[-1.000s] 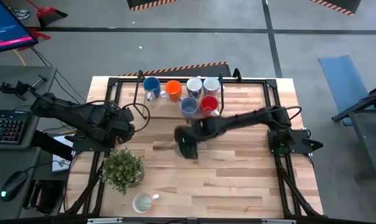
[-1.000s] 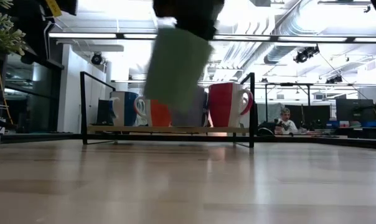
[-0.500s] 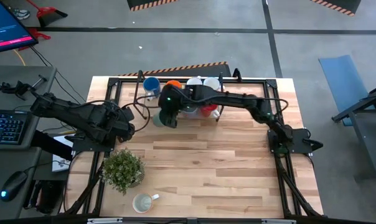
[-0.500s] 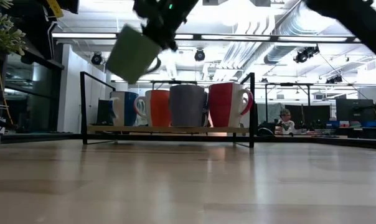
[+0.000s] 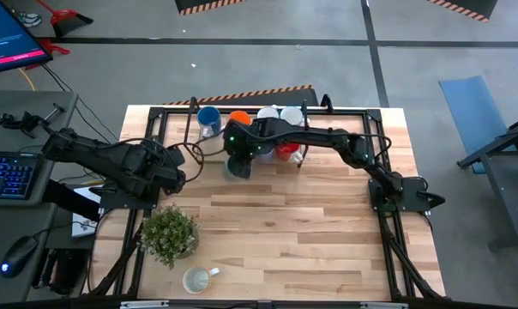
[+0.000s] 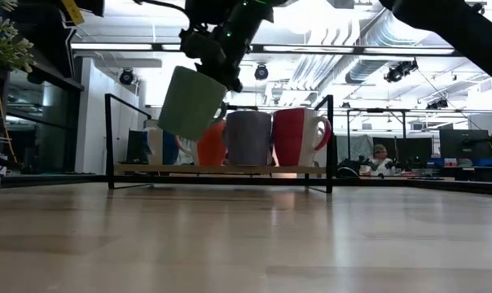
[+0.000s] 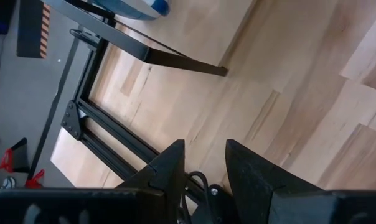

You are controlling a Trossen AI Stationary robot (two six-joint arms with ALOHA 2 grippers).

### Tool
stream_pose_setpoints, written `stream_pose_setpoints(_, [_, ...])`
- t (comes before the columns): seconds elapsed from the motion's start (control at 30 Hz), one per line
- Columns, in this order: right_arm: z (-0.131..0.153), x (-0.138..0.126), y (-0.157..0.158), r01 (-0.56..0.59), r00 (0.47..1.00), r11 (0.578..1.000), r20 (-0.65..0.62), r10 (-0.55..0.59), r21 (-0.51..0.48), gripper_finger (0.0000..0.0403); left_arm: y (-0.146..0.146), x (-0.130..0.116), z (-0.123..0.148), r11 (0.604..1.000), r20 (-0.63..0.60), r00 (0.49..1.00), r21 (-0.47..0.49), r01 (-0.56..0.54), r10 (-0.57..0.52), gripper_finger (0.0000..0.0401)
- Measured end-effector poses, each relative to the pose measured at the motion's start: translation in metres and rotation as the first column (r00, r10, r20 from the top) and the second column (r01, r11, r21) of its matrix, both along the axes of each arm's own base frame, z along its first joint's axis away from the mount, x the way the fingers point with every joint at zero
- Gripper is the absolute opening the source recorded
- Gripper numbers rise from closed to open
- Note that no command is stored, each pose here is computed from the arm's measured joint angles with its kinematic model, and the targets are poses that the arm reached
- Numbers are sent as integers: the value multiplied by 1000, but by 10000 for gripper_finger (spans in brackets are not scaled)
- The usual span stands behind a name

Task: Place coffee mugs
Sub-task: Move the green mug to the center of the table

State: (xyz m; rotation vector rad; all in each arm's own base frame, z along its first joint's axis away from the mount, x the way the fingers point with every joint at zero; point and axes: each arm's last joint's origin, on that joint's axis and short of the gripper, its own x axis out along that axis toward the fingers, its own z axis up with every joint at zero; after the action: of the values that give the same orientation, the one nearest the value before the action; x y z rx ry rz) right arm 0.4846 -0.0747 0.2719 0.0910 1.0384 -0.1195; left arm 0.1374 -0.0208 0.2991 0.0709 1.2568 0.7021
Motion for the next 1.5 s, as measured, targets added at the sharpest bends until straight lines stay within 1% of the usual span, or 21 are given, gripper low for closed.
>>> stream_pose_setpoints(0.03, [-3,1,3,-14,1000,1000,-9,14,3,0,0,0,0,1000,0,1000,4,0,0,108])
stream_pose_setpoints(0.13, [-8,5,14,-52,999,998,-15,52,-30,0,0,0,0,1000,1,1000,6,0,0,108])
stream_pose_setpoints(0.27, [-6,9,25,-94,995,995,27,94,13,0,0,0,0,1000,6,1000,20,0,0,108])
stream_pose_setpoints(0.4, [-9,9,35,-112,994,993,17,112,38,0,0,0,0,1000,7,1000,21,0,0,108])
stream_pose_setpoints(0.57, [-30,7,47,-117,992,991,-47,120,61,0,0,1,0,1000,17,1000,18,0,0,108])
stream_pose_setpoints(0.77, [-49,6,59,-138,986,988,-81,143,67,0,0,2,0,1000,23,1000,16,-1,1,108])
stream_pose_setpoints(1.0, [-72,-1,64,-111,979,990,-163,124,90,0,0,2,0,1000,28,1000,15,-2,2,108])
stream_pose_setpoints(1.23, [-72,0,63,-63,984,993,-159,78,100,2,0,2,0,1000,27,1000,15,-2,2,108])
stream_pose_setpoints(1.33, [-72,0,60,-27,987,994,-157,44,110,12,0,2,0,1000,27,1000,15,-2,2,108])
stream_pose_setpoints(1.5, [-71,1,60,-27,989,994,-140,42,108,44,0,2,0,1000,29,1000,14,-2,1,108])
